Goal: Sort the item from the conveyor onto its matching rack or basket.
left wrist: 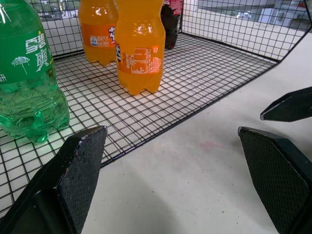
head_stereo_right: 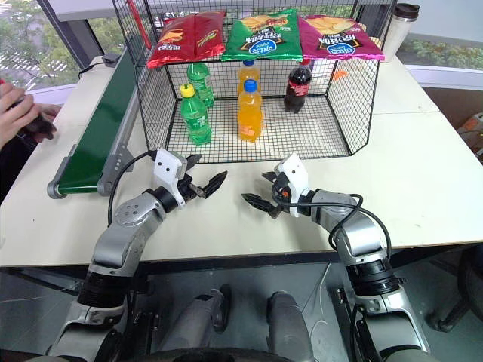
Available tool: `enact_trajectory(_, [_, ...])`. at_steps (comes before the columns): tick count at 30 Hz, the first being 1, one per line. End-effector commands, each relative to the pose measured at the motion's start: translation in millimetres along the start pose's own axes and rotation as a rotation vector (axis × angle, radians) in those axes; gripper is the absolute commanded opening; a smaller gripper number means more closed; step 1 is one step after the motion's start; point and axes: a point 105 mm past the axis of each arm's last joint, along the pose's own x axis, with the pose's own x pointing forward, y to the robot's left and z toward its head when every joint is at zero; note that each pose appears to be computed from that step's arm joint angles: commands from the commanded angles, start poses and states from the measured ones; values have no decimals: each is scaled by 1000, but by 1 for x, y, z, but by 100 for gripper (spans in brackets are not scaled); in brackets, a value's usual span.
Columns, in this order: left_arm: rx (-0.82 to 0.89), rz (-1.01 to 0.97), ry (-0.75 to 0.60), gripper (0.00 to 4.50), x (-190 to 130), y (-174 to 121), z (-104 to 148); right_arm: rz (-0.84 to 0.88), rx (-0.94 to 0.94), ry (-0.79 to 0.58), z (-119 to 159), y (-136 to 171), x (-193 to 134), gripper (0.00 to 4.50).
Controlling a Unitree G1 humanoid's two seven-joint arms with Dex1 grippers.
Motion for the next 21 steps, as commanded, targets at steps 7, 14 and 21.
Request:
enact_trajectory(7, [29,9,-34,450,-4,0,10,23,-38,-41,12,8,1,445])
enact_trajectory(14, [42,5,-20,450,-5,0,6,26,-43,-36,12,5,0,445])
enact_trajectory(21, [51,-3,-22,450,-4,-3,6,27,-44,-38,11,5,1,445])
